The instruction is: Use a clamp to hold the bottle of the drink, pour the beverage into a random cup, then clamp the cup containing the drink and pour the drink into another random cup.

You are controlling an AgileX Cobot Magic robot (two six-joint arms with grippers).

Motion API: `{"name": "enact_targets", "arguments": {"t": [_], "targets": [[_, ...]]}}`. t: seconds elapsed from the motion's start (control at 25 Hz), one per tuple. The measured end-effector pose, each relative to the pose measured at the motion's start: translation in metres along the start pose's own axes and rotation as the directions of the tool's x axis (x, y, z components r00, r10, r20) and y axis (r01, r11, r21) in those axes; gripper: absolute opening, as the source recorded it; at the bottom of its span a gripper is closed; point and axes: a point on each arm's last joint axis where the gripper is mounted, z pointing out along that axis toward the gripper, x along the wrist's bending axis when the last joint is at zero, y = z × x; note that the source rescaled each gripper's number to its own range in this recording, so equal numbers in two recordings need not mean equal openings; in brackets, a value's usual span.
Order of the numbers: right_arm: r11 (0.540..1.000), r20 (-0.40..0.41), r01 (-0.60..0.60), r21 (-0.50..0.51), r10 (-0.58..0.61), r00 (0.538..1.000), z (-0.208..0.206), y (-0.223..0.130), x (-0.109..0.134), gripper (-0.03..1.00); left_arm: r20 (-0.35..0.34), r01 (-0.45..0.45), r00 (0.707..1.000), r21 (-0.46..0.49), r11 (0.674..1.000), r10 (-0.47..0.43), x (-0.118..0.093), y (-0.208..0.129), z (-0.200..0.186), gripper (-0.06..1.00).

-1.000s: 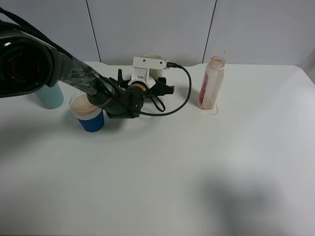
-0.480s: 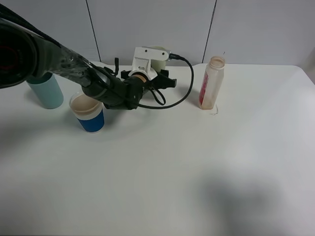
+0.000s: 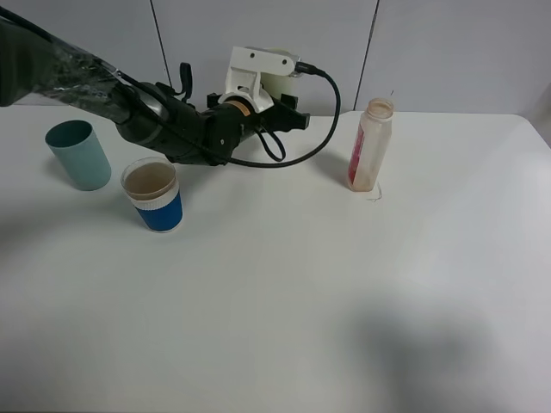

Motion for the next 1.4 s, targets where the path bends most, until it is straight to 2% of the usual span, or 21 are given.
{"name": "enact_targets", "arguments": {"t": [0.6, 1.4], "targets": [[1.0, 0.0, 0.0, 0.0, 0.0, 1.0, 0.0, 0.0, 0.0, 0.98, -0.032, -0.056, 0.998, -0.032, 0.998, 0.055, 0.044, 0.039, -0.046, 0.01], [1.0, 0.0, 0.0, 0.0, 0.0, 1.0, 0.0, 0.0, 0.0, 0.98, -0.208, -0.049, 0.977, -0.006, 0.999, 0.046, 0.119, 0.034, -0.117, 0.01]]}}
